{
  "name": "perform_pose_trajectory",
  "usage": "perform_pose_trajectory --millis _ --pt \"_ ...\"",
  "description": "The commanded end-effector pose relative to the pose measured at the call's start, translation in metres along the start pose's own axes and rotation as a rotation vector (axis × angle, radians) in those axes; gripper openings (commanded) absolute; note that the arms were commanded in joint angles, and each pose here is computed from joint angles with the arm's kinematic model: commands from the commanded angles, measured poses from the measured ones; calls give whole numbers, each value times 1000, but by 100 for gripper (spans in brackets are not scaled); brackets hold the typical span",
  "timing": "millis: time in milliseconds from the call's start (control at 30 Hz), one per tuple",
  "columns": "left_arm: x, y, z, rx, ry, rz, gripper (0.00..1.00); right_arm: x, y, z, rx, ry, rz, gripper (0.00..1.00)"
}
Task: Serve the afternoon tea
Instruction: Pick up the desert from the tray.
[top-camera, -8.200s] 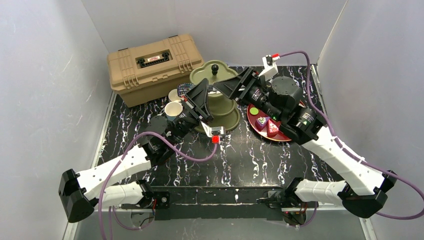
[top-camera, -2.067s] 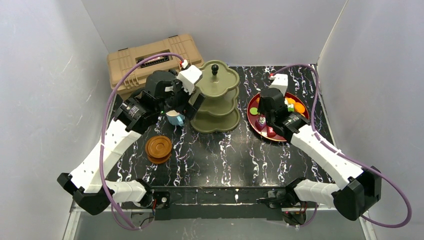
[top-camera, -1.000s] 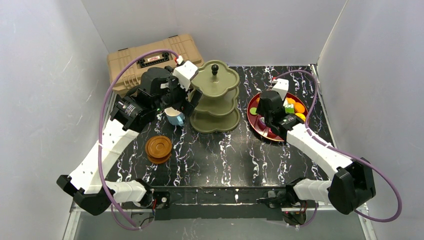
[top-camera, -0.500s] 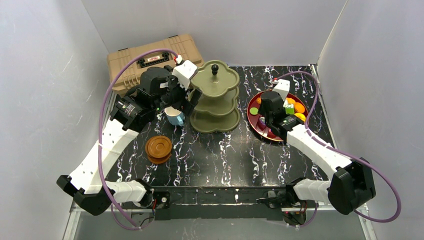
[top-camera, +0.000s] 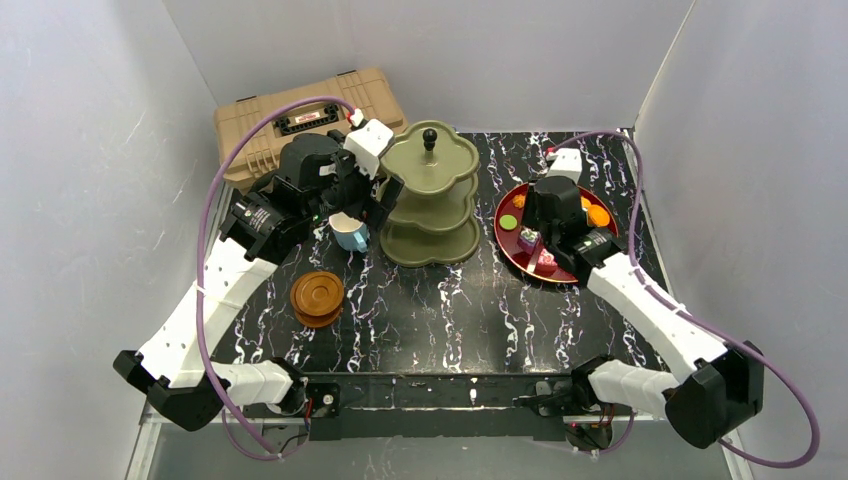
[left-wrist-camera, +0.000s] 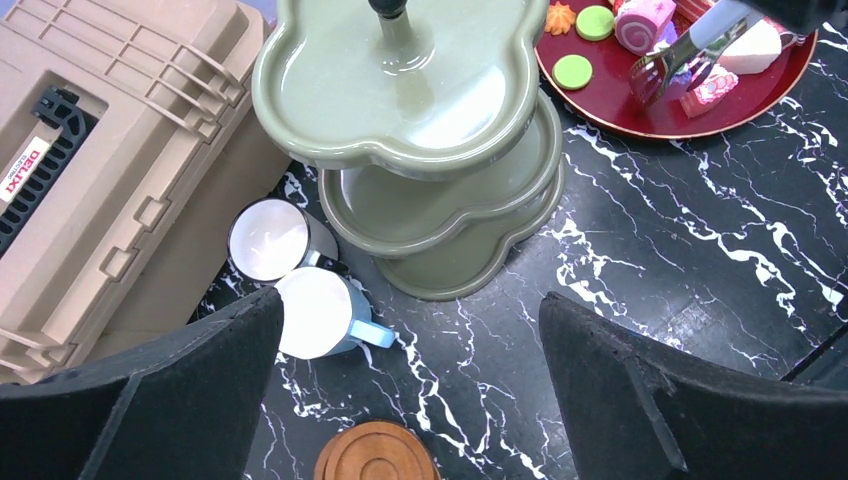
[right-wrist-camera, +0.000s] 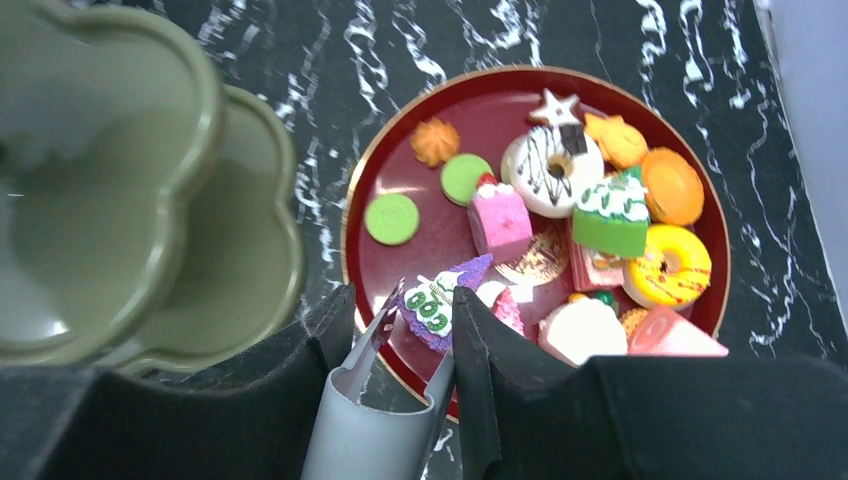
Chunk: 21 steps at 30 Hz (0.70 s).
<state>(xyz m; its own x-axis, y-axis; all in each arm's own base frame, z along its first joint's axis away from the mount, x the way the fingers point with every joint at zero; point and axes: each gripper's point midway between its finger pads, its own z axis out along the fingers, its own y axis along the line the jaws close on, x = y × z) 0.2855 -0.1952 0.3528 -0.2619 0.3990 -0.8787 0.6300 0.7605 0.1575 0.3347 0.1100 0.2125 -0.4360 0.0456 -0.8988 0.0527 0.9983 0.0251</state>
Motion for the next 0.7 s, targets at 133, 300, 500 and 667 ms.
perform_pose_trajectory --millis 133,300,500,667 --pt "-11 11 -12 -45 -48 -15 98 -79 45 -50 -317 -139 -2 1" --pt "-10 13 -12 -57 -43 -21 98 -107 75 -71 -482 -143 -25 1" --pt "-8 14 -11 -59 -34 -35 98 -134 99 -88 -606 -189 8 1" --pt "-9 14 -10 -58 -35 -37 98 -137 121 -88 -680 -191 18 1"
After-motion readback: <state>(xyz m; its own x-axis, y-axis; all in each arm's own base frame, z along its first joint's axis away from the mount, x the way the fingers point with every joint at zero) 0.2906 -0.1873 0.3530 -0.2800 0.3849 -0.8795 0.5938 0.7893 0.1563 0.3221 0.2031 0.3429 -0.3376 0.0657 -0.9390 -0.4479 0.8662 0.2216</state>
